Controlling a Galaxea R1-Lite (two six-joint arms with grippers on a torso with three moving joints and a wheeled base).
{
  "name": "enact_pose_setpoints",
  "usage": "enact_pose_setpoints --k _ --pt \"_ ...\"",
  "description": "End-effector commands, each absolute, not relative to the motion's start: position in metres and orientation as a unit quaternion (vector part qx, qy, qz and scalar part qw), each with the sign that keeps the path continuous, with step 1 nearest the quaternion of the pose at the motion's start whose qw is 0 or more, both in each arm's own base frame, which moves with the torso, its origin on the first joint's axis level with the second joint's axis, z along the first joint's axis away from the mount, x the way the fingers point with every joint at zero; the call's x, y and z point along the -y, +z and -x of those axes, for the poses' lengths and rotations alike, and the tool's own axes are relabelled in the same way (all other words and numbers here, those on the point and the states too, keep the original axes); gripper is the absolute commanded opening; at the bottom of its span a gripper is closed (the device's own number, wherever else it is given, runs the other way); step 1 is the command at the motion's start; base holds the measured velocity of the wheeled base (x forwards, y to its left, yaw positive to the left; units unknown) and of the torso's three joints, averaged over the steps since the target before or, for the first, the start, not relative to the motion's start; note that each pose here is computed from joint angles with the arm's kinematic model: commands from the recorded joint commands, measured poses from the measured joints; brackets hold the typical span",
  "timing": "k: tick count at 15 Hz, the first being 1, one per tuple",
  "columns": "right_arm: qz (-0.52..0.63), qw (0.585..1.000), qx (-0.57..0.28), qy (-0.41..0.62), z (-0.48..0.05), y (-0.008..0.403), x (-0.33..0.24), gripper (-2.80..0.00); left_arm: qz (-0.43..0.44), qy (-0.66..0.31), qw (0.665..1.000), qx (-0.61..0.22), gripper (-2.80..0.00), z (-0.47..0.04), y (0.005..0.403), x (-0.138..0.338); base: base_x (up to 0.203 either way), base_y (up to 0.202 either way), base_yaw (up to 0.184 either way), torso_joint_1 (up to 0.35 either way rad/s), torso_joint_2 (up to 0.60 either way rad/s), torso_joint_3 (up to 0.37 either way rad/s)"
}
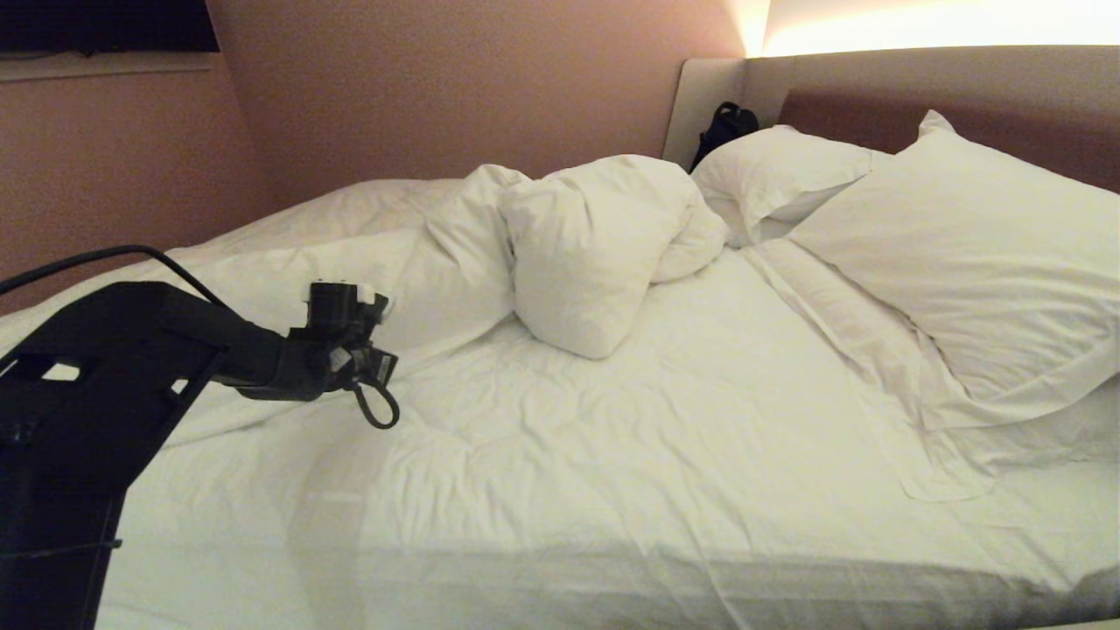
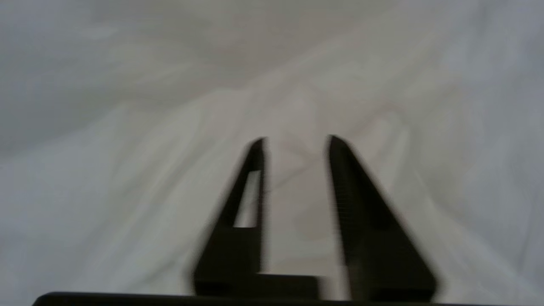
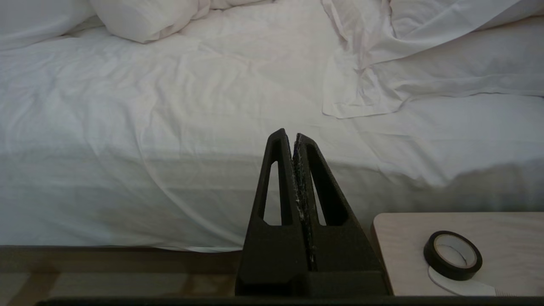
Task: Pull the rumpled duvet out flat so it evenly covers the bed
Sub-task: Flatten the corners of the folded blanket
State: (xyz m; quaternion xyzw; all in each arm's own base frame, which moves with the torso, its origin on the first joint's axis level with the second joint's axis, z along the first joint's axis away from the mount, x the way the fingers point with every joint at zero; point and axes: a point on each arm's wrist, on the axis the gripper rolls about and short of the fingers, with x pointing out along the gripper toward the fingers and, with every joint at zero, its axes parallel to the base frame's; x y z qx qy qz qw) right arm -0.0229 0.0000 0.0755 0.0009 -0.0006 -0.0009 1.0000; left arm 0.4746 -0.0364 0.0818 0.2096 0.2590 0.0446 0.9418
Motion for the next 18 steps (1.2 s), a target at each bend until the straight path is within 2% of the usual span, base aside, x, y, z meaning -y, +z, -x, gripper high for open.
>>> enact_pose_setpoints --k 1,3,7,11,18 --pt "-0.001 1.0 0.0 -0.002 0.023 0.075 0.0 -2.8 -0.237 0.038 0.933 -0.27 0.0 -0.477 0.071 0.039 0.0 0.0 0.0 0.0 0.0 0.0" --pt "-0.001 1.0 0.0 -0.001 0.023 0.075 0.0 -2.8 -0.279 0.052 0.915 -0.288 0.0 -0.481 0.055 0.039 0.0 0.0 0.0 0.0 0.0 0.0" --pt "-0.001 1.0 0.0 -0.001 0.023 0.075 0.0 -2.8 -0.318 0.053 0.9 -0.293 0.0 -0.491 0.027 0.051 0.0 0.0 0.0 0.0 0.0 0.0" --pt "-0.001 1.0 0.0 -0.001 0.023 0.075 0.0 -2.8 -0.33 0.035 0.897 -0.294 0.0 -0.489 0.019 0.069 0.0 0.0 0.0 0.0 0.0 0.0" --pt "-0.001 1.0 0.0 -0.001 0.023 0.075 0.0 -2.8 -0.348 0.087 0.893 -0.271 0.0 -0.517 0.009 0.074 0.0 0.0 0.0 0.0 0.0 0.0"
